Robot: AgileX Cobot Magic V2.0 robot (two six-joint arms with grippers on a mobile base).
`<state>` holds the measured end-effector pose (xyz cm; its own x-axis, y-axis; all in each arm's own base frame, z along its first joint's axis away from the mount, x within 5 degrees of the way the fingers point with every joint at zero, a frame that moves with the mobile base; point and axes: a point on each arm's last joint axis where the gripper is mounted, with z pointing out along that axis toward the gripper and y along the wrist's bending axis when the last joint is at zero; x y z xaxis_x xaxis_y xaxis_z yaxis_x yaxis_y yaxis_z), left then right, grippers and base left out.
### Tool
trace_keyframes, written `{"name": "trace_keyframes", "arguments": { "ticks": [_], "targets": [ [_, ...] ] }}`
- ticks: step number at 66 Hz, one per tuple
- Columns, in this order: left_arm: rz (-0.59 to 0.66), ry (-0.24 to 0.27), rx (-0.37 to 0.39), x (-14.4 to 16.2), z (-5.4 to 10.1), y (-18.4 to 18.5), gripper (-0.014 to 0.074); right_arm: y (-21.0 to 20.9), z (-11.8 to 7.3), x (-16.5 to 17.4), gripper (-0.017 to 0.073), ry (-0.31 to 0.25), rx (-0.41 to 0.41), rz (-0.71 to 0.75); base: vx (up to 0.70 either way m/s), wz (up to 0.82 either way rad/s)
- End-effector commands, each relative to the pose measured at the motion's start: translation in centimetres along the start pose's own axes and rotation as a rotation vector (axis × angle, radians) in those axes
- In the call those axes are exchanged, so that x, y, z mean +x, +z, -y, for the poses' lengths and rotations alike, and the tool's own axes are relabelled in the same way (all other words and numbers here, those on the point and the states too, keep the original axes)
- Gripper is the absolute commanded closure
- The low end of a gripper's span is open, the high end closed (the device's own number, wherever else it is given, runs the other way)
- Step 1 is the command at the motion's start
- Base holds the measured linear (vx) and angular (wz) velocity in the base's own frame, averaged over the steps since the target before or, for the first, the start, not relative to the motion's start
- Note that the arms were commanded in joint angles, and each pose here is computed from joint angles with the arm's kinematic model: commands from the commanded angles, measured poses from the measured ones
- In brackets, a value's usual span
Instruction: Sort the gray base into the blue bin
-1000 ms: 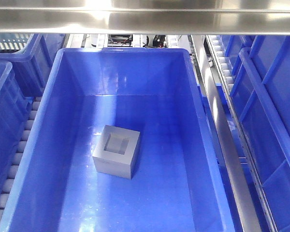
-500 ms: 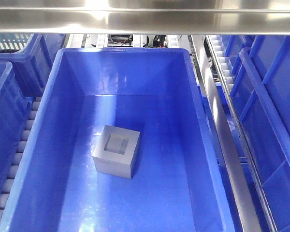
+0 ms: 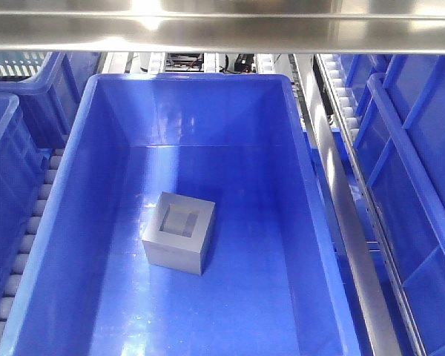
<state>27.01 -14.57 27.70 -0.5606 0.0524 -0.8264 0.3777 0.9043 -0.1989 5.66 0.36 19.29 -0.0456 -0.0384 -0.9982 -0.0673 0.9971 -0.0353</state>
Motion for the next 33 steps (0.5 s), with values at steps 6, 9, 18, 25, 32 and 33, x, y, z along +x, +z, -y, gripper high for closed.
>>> {"name": "trace_keyframes", "arguments": {
  "ticks": [6, 9, 18, 25, 32, 33],
  "targets": [
    [0.132, -0.024, 0.016, -2.50, 0.59, 0.44, 0.0564, -0.04, 0.03, -0.30, 0.0568, -0.017, 0.007, 0.075, 0.00, 0.00],
    [0.132, -0.024, 0.016, -2.50, 0.59, 0.44, 0.0564, -0.04, 0.03, -0.30, 0.0568, -0.017, 0.007, 0.075, 0.00, 0.00],
    [0.132, -0.024, 0.016, -2.50, 0.59, 0.44, 0.0564, -0.04, 0.03, -0.30, 0.0568, -0.017, 0.007, 0.075, 0.00, 0.00],
    [0.132, -0.024, 0.016, -2.50, 0.59, 0.44, 0.0564, -0.04, 0.03, -0.30, 0.0568, -0.017, 0.007, 0.075, 0.00, 0.00],
    [0.132, -0.024, 0.016, -2.50, 0.59, 0.44, 0.0564, -0.04, 0.03, -0.30, 0.0568, -0.017, 0.007, 0.075, 0.00, 0.00],
    [0.132, -0.024, 0.016, -2.50, 0.59, 0.44, 0.0564, -0.04, 0.03, -0.30, 0.0568, -0.017, 0.007, 0.075, 0.00, 0.00]
  ]
}}
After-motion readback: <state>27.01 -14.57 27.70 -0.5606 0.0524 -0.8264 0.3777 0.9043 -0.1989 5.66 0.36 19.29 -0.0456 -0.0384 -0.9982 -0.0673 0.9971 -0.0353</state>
